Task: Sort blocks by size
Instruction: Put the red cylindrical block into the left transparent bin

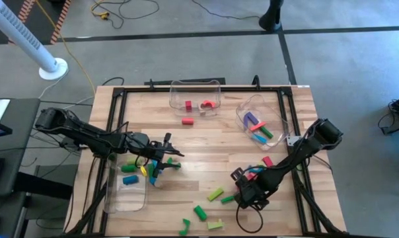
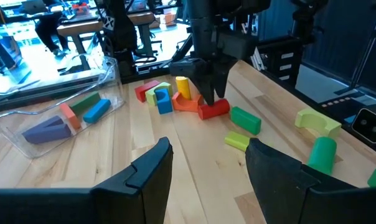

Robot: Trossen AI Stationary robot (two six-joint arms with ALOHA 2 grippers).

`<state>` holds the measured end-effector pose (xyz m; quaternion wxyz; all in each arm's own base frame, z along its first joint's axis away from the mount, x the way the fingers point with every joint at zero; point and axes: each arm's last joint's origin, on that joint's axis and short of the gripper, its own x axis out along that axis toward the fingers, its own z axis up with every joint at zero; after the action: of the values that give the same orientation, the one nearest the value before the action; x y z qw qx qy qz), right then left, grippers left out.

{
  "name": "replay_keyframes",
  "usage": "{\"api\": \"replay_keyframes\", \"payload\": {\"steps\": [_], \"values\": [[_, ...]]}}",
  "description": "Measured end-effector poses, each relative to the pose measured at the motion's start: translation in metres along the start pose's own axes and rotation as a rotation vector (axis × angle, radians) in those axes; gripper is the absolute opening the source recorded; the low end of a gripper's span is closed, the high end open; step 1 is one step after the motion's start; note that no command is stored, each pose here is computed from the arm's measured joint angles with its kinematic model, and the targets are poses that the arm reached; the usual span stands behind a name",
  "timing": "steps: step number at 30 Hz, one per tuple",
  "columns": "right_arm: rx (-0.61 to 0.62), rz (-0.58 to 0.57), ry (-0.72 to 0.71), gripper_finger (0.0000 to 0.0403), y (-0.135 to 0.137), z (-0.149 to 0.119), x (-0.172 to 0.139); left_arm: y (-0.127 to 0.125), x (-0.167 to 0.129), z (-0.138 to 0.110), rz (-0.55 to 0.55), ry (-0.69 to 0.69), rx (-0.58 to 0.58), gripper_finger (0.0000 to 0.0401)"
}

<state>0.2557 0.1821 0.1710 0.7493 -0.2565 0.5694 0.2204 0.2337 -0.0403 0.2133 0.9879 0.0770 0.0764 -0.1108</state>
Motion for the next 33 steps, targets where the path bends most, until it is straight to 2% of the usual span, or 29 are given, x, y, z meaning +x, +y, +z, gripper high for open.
{"api": "replay_keyframes", "payload": {"steps": [11, 24, 33], "values": [[0.011, -0.024, -0.039, 0.0207, -0.006, -0.007, 0.014, 0.000, 0.000, 0.000, 0.000, 0.001, 0.008, 0.0194], [0.118, -0.020, 0.010, 0.0175, -0.006, -0.018, 0.021, 0.000, 0.000, -0.001, -0.002, 0.015, 0.003, 0.0194], [0.238, -0.074, -0.042, 0.0168, -0.012, -0.014, 0.022, 0.000, 0.000, -0.001, -0.002, 0.014, -0.008, 0.0194]]}}
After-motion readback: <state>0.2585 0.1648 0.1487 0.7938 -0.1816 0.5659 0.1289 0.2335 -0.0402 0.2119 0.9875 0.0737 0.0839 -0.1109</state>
